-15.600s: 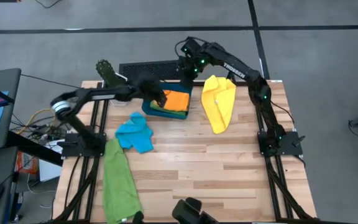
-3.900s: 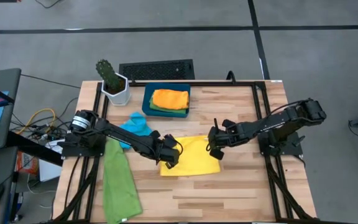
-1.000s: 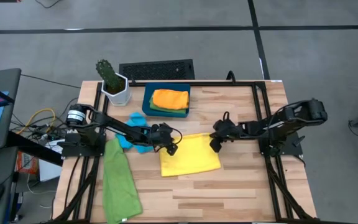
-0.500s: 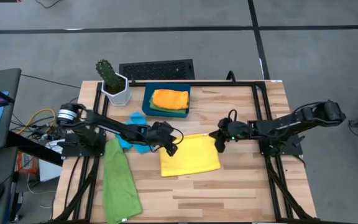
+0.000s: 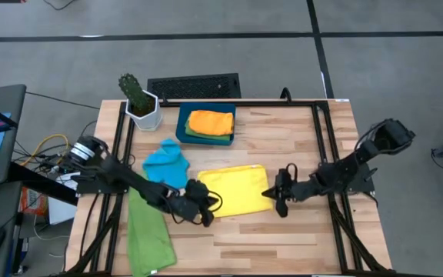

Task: Fold microfiber towels
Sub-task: Fold the yellow towel

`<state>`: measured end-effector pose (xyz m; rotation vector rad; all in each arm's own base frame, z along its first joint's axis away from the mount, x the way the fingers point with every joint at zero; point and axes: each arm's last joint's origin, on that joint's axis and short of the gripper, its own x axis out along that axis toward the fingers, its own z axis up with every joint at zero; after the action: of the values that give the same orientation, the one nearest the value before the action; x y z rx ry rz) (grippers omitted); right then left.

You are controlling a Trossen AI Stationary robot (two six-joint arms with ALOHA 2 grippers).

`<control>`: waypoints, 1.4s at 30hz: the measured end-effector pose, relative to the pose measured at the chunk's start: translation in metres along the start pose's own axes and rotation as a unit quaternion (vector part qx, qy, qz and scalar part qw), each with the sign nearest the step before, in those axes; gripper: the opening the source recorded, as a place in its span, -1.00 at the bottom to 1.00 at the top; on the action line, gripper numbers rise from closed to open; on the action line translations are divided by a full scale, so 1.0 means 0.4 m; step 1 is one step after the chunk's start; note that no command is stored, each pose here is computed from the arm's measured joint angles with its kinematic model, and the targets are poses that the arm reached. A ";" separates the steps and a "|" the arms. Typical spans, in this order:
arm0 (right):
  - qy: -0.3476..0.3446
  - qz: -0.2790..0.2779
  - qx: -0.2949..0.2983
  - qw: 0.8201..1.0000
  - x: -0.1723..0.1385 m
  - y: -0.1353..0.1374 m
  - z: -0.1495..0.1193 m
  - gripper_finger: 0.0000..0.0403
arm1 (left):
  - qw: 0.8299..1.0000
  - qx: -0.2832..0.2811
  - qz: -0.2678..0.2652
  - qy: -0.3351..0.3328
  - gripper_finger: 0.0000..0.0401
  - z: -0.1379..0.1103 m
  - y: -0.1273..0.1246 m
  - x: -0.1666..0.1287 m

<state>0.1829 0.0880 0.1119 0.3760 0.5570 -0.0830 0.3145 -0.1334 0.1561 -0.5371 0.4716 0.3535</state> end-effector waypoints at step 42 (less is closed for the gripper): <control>0.037 0.004 -0.005 0.999 0.029 0.047 -0.140 -0.91 | 0.996 -0.071 0.040 0.043 -1.00 -0.183 -0.004 0.053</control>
<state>0.1682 0.1266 0.0680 0.3736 0.6284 -0.0581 0.3084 -0.1717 0.0904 -0.6739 0.5552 0.4447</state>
